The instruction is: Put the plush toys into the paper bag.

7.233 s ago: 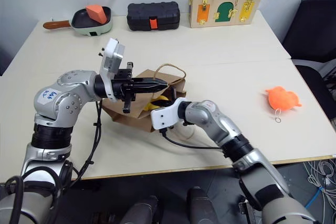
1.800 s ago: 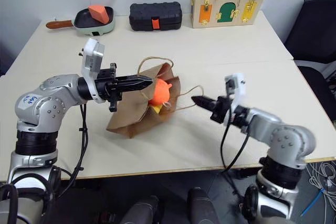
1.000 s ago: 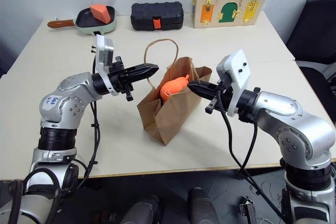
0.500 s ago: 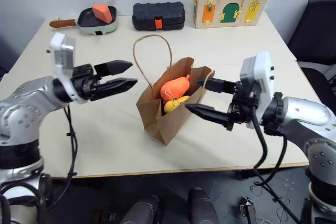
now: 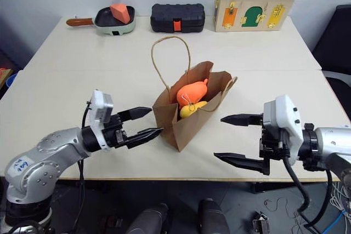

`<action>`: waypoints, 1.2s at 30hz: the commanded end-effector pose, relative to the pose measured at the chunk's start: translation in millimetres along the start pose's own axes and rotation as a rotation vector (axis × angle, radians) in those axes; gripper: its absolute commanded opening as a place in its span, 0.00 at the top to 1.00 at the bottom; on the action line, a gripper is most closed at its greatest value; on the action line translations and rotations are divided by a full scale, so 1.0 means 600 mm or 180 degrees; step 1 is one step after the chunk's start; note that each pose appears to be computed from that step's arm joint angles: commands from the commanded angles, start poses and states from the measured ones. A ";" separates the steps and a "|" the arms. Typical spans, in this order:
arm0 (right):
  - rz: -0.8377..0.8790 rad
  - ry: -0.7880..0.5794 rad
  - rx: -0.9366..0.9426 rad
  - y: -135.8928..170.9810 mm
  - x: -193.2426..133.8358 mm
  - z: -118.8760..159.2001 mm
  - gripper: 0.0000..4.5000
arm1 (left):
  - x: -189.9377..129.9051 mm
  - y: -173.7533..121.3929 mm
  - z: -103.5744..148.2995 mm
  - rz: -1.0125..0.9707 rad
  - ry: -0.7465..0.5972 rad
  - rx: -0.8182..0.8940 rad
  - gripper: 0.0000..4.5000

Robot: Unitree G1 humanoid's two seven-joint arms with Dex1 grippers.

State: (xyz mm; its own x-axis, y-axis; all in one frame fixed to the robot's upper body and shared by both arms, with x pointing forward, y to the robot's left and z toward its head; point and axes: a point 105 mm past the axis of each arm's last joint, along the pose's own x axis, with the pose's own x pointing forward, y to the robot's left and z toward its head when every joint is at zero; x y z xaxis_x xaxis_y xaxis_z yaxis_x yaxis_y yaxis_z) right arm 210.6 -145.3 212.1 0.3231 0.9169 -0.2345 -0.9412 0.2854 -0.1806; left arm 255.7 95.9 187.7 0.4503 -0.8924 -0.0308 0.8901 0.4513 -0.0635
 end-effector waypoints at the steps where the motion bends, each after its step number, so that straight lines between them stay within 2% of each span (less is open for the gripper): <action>1: 0.0050 0.0062 -0.0131 0.012 0.033 -0.017 0.01 | 0.006 -0.009 0.008 -0.0130 -0.0100 0.0169 0.00; 4: -0.0259 0.0053 -0.0188 -0.017 0.064 -0.037 0.14 | 0.010 -0.013 0.006 -0.0263 -0.0097 0.0254 0.00; 10: -0.0368 -0.0173 -0.0227 -0.031 0.123 -0.034 0.62 | 0.021 -0.012 0.005 -0.0365 -0.0078 0.0336 0.00; 15: -0.0461 -0.0235 -0.0253 -0.041 0.148 -0.036 1.00 | 0.038 -0.006 0.009 -0.0300 -0.0086 0.0401 0.00; 24: -0.0543 -0.0232 -0.0312 -0.051 0.155 -0.037 1.00 | 0.074 0.033 -0.006 0.0197 -0.0040 0.0580 0.00; 27: -0.0562 -0.0259 -0.0314 -0.052 0.145 -0.030 1.00 | 0.081 0.042 -0.010 0.0272 -0.0108 0.0579 0.14; 36: -0.0573 -0.0286 -0.0311 -0.045 0.126 -0.026 1.00 | 0.094 0.048 -0.015 0.0117 -0.0162 0.0605 0.78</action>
State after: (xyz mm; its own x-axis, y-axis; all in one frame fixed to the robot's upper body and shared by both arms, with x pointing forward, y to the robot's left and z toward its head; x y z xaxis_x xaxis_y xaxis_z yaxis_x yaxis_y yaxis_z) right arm 268.2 -85.8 170.0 0.4768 0.8673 -0.1426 -0.8620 0.4297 -0.2690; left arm 306.2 61.3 167.1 0.5001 -0.8659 -0.0083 0.8627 0.4974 0.0918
